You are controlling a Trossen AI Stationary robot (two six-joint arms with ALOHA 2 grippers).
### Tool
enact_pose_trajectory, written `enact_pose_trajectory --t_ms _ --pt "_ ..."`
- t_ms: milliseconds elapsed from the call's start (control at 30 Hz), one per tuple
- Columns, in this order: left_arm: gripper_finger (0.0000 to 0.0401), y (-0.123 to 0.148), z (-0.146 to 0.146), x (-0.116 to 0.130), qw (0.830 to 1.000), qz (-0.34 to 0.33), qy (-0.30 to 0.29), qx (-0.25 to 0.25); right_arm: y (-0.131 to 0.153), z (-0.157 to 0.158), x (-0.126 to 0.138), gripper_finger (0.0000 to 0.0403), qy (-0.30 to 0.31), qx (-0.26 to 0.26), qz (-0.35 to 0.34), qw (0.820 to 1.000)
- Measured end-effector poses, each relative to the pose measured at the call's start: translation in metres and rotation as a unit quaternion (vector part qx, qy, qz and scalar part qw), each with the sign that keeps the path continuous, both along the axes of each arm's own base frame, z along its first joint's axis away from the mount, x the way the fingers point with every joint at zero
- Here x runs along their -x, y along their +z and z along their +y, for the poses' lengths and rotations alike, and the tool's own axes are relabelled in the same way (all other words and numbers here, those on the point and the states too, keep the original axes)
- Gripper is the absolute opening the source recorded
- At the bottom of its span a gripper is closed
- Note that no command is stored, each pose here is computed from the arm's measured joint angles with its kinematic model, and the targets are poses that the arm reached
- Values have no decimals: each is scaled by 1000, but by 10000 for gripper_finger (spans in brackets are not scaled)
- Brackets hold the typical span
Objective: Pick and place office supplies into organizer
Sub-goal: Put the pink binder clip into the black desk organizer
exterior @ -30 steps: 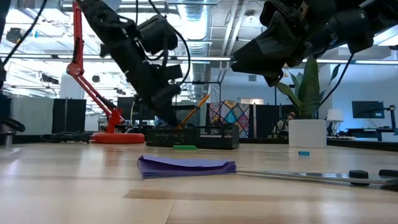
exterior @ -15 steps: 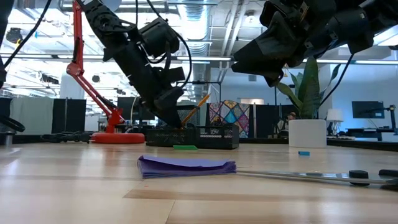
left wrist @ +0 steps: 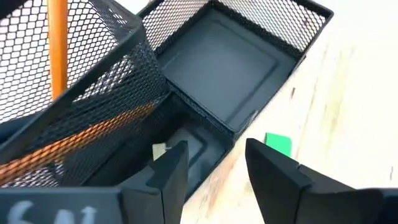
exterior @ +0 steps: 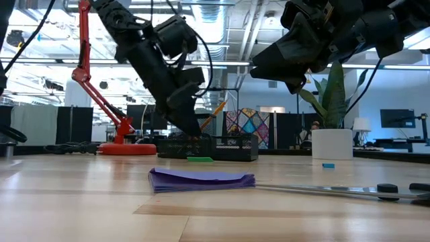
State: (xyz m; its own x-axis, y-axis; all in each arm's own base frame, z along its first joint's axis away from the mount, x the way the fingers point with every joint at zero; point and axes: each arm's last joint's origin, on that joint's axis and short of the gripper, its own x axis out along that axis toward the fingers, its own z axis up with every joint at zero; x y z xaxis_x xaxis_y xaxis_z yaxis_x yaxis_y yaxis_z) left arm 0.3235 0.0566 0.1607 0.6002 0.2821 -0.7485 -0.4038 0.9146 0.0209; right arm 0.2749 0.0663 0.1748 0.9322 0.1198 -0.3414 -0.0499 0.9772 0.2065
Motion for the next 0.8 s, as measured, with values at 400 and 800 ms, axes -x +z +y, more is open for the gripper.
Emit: enact_pose_trajectory --t_ms 400,800 --pt "150 57 -11 -9 991 134 11 -9 0 0 0 134 0 0 0 1000" --pt "150 127 -81 38 982 134 71 -114 0 10 12 122 5 -36 54 998"
